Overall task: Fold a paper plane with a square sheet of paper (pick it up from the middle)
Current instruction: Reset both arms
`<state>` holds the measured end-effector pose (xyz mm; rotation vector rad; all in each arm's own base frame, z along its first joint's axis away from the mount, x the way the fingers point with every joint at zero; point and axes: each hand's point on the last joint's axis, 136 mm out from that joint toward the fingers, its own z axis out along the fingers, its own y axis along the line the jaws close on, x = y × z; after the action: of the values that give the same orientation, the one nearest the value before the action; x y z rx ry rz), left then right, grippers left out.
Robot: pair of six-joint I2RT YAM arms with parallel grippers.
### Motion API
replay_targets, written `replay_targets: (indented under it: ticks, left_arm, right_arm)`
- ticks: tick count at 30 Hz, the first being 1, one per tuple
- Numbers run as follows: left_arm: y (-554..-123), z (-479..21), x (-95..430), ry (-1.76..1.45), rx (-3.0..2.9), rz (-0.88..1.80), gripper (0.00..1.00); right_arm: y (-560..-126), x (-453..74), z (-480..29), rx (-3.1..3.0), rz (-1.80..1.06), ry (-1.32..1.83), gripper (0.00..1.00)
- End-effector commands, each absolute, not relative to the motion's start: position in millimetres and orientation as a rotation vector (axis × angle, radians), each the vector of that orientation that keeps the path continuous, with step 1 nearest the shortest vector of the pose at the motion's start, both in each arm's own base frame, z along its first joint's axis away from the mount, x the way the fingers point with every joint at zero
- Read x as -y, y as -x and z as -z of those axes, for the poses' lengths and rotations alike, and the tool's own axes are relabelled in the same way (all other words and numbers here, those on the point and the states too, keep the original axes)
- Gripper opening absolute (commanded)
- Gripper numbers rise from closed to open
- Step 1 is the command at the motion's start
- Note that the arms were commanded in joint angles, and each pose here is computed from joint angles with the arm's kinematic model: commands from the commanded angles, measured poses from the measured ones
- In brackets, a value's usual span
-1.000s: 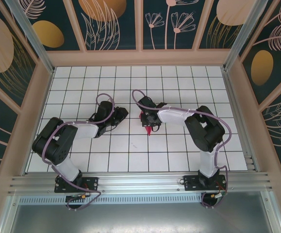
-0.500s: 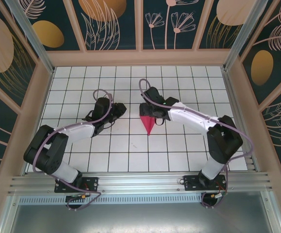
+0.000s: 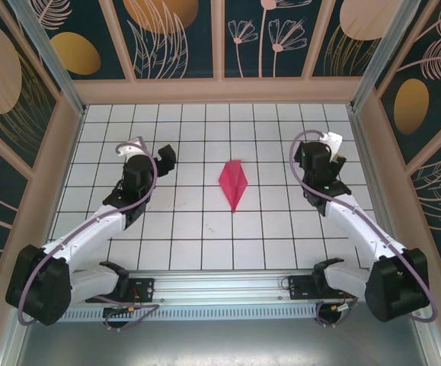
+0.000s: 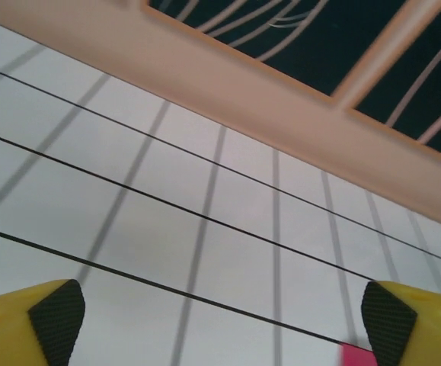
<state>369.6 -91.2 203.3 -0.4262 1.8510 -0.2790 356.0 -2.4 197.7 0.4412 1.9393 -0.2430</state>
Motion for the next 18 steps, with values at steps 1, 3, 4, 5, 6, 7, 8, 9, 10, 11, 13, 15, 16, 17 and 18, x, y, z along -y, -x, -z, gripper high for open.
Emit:
replay_targets:
  ticks: [1,3,4,5,6,7,8,9,10,11,13,15,16,17,18]
  left_arm:
    - [-360.4,-181.1,29.1,0.445,-1.883,-0.122,0.99]
    - [-357.8,-173.1,11.9,0.471,-1.893,-0.193,0.99]
    - [-358.0,-166.6,4.9,0.483,-1.901,-0.190,0.99]
    - [-358.2,-159.2,-4.0,0.508,-1.911,-0.181,0.98]
    - [-356.4,-152.1,-13.9,0.538,-1.919,-0.193,0.98]
    - [-354.7,-148.9,-22.1,0.556,-1.916,-0.213,0.99]
    - [-353.6,-144.8,-27.9,0.551,-1.909,-0.229,0.99]
    - [-355.2,-141.3,-31.5,0.531,-1.918,-0.230,0.99]
    - [-357.6,-140.4,-35.7,0.528,-1.927,-0.240,0.99]
    - [-360.7,-138.6,-39.2,0.504,-1.935,-0.269,0.99]
    - [-363.5,-134.7,-48.6,0.477,-1.930,-0.345,0.98]
    - [-367.6,-126.6,-48.6,0.419,-1.900,-0.342,0.99]
    - [-370.0,-125.7,-45.5,0.379,-1.878,-0.328,0.98]
    - [-370.5,-125.6,-42.3,0.330,-1.841,-0.324,0.98]
    - [-372.9,-126.3,-40.8,0.312,-1.836,-0.320,0.98]
  right_arm:
    - [-362.3,18.6,-186.2,-1.875,0.147,-0.427,0.89]
    - [-358.8,29.8,-166.1,-1.882,0.102,-0.452,0.89]
    - [-357.9,31.0,-162.9,-1.871,0.100,-0.441,0.89]
    - [-356.4,31.4,-158.5,-1.851,0.113,-0.410,0.89]
    - [-355.4,32.4,-154.9,-1.820,0.124,-0.382,0.89]
    - [-355.5,31.7,-151.1,-1.798,0.123,-0.355,0.89]
    - [-356.5,29.8,-147.3,-1.788,0.113,-0.331,0.89]
    - [-359.3,27.5,-143.2,-1.800,0.107,-0.311,0.89]
    - [-362.7,23.8,-140.9,-1.811,0.097,-0.287,0.89]
    - [-365.6,21.2,-140.0,-1.805,0.087,-0.263,0.89]
    - [-370.4,24.5,-133.2,-1.787,0.090,-0.261,0.89]
    - [-379.0,26.9,-125.9,-1.801,0.087,-0.255,0.89]
    - [-384.5,24.3,-124.6,-1.813,0.065,-0.236,0.88]
    - [-389.5,20.7,-126.0,-1.808,0.034,-0.207,0.87]
    - [-392.0,17.8,-128.6,-1.787,0.011,-0.181,0.86]
